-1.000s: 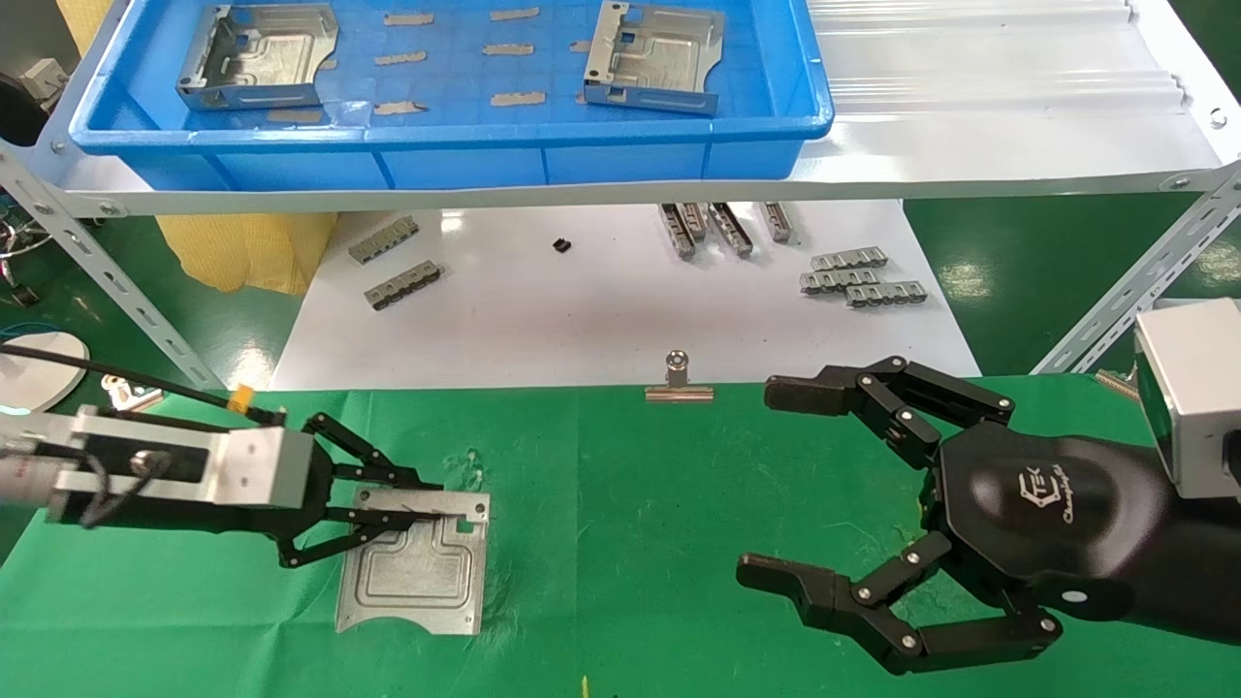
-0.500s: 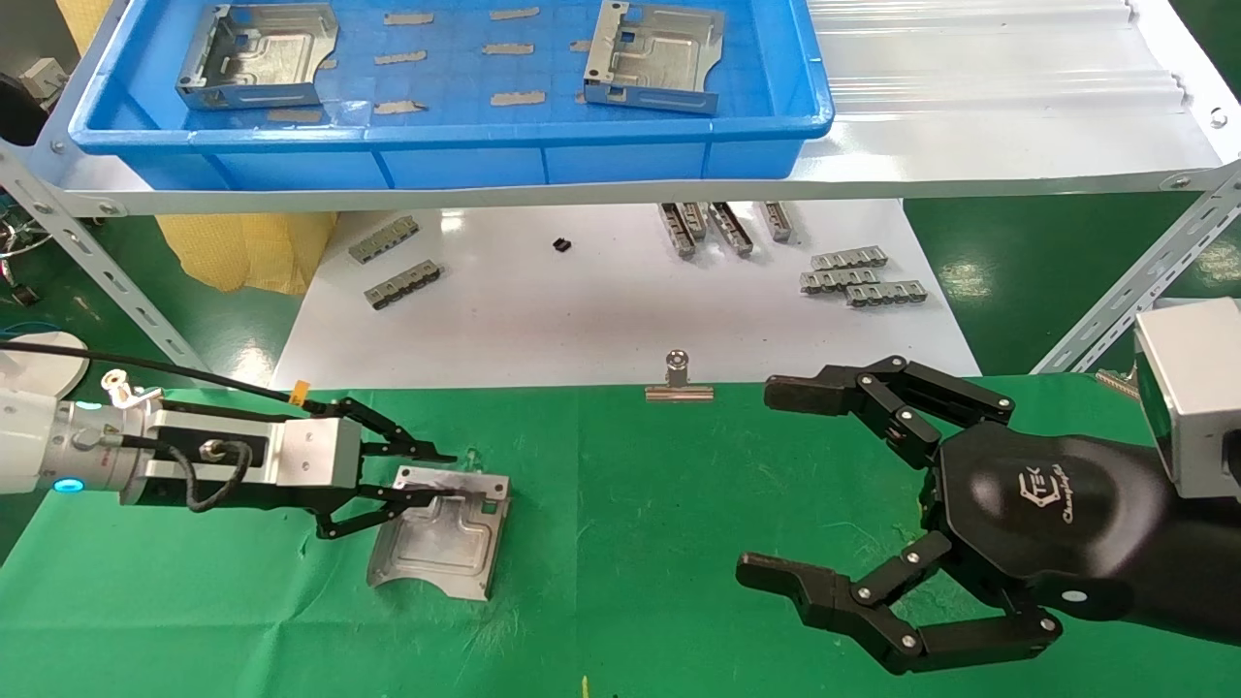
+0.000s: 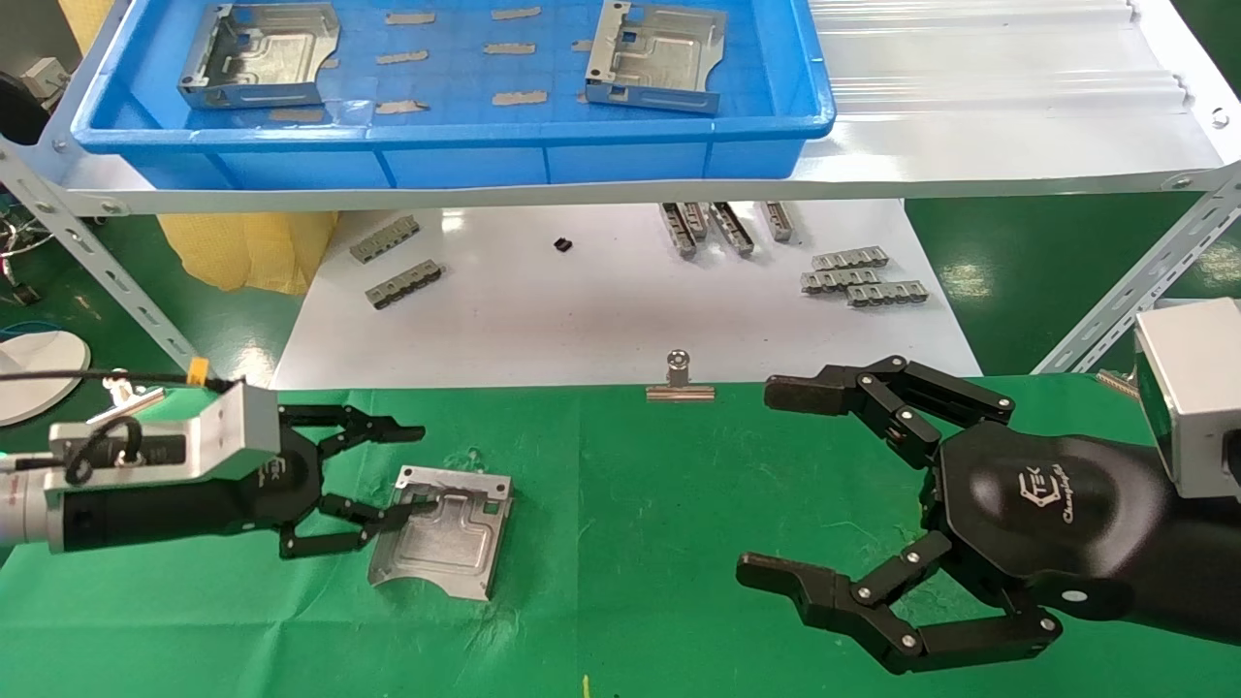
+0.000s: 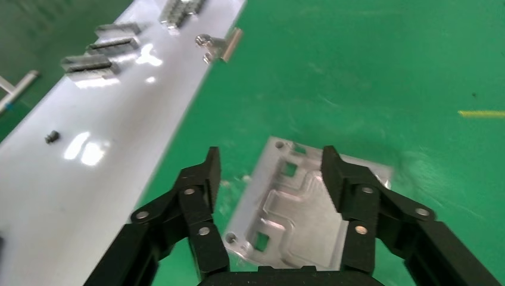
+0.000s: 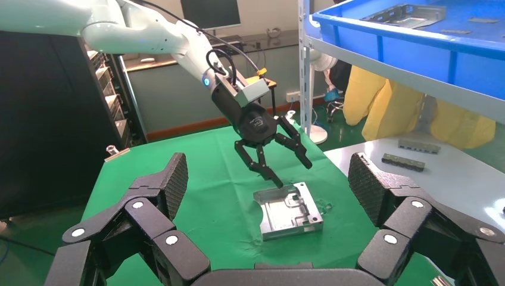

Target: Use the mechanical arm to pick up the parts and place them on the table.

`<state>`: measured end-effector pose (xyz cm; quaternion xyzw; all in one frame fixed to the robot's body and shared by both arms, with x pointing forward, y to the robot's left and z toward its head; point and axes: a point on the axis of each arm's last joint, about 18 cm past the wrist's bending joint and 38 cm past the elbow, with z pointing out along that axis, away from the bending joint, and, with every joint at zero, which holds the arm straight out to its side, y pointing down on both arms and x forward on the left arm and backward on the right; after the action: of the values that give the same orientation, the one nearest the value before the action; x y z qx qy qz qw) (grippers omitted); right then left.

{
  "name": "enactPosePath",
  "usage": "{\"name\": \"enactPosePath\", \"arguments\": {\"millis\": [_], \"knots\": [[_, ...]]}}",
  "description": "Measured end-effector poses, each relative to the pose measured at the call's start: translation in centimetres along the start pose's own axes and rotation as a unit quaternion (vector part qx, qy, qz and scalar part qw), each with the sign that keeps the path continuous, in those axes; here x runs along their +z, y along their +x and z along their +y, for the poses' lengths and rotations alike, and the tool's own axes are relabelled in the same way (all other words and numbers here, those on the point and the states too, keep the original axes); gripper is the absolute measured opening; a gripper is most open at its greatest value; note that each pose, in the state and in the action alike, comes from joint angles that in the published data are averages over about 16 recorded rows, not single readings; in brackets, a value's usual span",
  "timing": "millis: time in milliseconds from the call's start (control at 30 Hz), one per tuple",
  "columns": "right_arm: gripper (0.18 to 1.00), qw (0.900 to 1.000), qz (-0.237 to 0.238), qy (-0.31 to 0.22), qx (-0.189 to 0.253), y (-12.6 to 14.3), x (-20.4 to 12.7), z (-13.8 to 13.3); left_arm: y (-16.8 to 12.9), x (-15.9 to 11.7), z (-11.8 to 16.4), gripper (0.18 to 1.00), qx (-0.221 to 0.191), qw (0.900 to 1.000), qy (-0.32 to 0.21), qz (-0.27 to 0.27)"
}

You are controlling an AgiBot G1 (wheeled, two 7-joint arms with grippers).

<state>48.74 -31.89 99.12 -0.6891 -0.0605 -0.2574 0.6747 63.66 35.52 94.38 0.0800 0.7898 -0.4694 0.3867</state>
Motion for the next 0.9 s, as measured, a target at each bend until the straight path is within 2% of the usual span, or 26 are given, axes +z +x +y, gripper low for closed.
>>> {"name": "enactPosePath", "arguments": {"millis": [233,500,900], "knots": [[1.000,1.000,0.000,0.000,0.000,0.0,0.0,0.0,0.2,-0.3,0.3,0.696,-0.023,0.9996,0.010,-0.011],[1.000,1.000,0.000,0.000,0.000,0.0,0.0,0.0,0.3,-0.2,-0.3,0.860,-0.025,0.9993,0.027,-0.011],[1.000,1.000,0.000,0.000,0.000,0.0,0.0,0.0,0.9,-0.5,-2.3,0.982,-0.050,0.9956,0.078,-0.015]]}}
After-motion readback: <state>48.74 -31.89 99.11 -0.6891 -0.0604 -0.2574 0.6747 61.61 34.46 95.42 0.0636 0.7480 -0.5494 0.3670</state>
